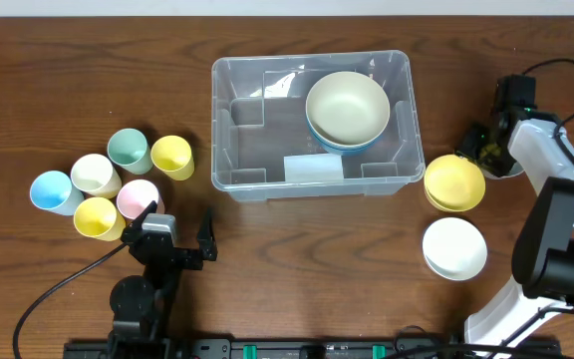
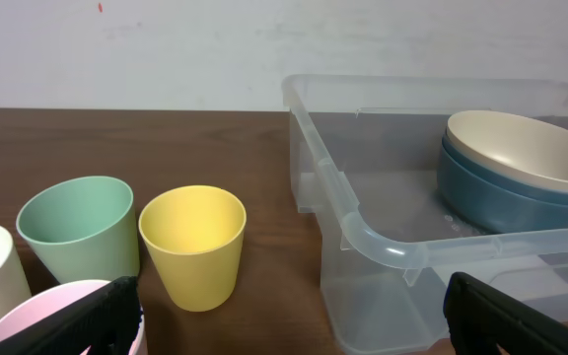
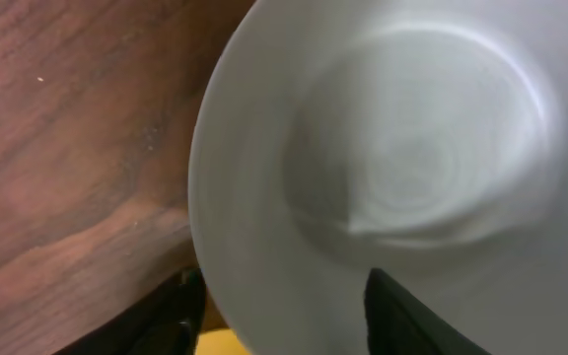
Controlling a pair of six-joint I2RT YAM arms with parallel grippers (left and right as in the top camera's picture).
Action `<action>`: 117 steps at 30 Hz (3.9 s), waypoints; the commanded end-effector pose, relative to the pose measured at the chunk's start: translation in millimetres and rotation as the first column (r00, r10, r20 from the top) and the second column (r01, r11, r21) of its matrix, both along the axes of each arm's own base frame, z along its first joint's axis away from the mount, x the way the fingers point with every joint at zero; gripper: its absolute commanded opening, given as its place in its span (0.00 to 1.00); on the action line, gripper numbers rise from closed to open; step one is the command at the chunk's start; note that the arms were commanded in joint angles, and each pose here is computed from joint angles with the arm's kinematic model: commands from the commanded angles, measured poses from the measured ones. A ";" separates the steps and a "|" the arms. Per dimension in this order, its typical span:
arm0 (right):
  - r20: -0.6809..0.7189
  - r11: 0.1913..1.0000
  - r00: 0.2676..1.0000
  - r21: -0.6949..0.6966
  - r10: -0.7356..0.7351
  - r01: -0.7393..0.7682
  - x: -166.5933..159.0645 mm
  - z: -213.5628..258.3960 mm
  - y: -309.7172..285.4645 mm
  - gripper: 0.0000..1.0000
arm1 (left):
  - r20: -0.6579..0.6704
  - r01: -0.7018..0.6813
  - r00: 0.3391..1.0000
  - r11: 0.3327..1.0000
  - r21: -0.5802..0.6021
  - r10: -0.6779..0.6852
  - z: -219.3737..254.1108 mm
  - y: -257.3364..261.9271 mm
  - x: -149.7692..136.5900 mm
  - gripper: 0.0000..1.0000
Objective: Pack container
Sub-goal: 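Grasp the small grey bowl with the right gripper, then carry the grey bowl into the left side of the container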
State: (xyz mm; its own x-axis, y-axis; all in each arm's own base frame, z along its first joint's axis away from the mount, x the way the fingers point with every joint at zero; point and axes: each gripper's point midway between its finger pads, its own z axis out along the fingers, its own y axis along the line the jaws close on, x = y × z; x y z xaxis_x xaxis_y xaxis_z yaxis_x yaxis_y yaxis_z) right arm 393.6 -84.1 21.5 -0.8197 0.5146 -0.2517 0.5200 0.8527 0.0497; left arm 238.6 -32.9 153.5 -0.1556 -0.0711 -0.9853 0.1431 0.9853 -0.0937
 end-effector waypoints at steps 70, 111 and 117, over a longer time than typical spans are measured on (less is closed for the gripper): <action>0.388 0.502 0.383 -0.277 0.838 -0.819 30.8 143.1 473.9 0.04 | -0.031 -0.006 0.999 1.000 0.021 0.007 -15.7 1.8 0.5 0.98; 0.334 0.581 0.496 -0.237 0.801 -0.779 85.3 42.9 451.3 0.29 | -0.031 -0.006 0.999 1.000 0.021 0.007 -15.7 1.8 0.5 0.98; 0.410 0.558 0.450 -0.198 0.794 -0.806 75.5 99.0 462.7 0.32 | -0.031 -0.006 0.999 1.000 0.021 0.007 -15.7 1.8 0.5 0.98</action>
